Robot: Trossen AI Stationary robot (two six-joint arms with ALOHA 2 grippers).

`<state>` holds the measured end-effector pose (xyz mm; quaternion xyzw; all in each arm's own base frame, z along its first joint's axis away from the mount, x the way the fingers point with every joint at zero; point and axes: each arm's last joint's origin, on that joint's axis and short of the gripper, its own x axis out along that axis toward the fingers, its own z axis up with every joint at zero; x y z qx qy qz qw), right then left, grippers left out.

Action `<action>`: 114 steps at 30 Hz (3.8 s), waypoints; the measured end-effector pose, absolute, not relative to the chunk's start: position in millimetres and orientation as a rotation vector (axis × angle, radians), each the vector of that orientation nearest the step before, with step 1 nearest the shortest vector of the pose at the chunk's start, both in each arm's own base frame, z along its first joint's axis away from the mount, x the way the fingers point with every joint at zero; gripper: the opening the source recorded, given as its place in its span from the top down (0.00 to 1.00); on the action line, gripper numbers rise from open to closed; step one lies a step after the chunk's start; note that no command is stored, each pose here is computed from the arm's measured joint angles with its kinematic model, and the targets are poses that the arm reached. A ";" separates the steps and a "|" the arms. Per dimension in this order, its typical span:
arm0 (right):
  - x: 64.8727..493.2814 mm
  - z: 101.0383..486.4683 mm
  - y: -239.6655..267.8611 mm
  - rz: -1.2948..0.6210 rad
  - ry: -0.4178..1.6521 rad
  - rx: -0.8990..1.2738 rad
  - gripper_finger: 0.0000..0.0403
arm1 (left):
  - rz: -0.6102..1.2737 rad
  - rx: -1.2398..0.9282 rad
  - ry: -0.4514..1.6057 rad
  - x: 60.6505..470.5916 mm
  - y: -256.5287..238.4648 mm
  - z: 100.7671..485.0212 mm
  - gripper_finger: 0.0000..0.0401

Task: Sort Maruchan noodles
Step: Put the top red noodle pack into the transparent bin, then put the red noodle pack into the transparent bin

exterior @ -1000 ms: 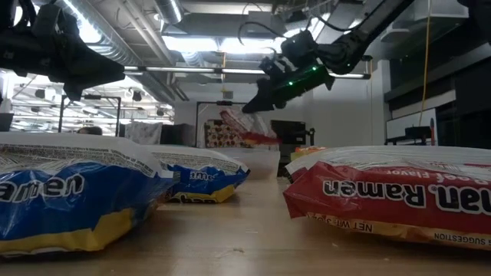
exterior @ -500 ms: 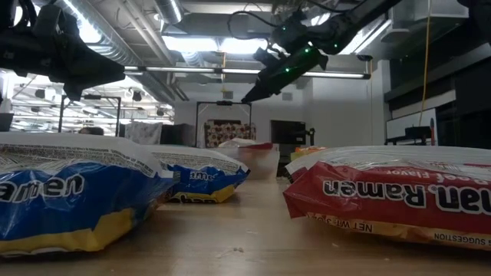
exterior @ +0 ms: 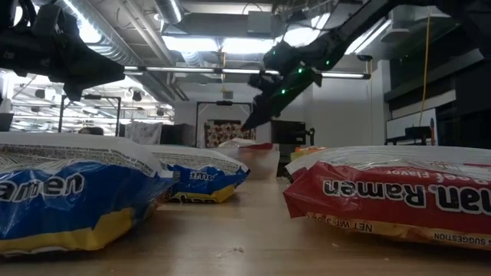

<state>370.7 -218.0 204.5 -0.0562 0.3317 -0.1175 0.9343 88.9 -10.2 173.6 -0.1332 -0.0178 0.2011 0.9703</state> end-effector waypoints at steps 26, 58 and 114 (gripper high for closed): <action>357.6 264.4 -212.1 -0.278 0.769 -0.062 0.67 | 0.402 -0.271 -0.036 88.9 -10.3 173.6 0.78; 271.9 211.2 153.5 0.078 1.101 0.334 0.67 | 0.356 -0.267 -0.029 89.4 -11.5 173.6 0.78; 278.2 124.2 212.7 -0.200 0.930 0.075 0.99 | 0.354 -0.315 -0.037 89.5 -11.6 173.7 0.78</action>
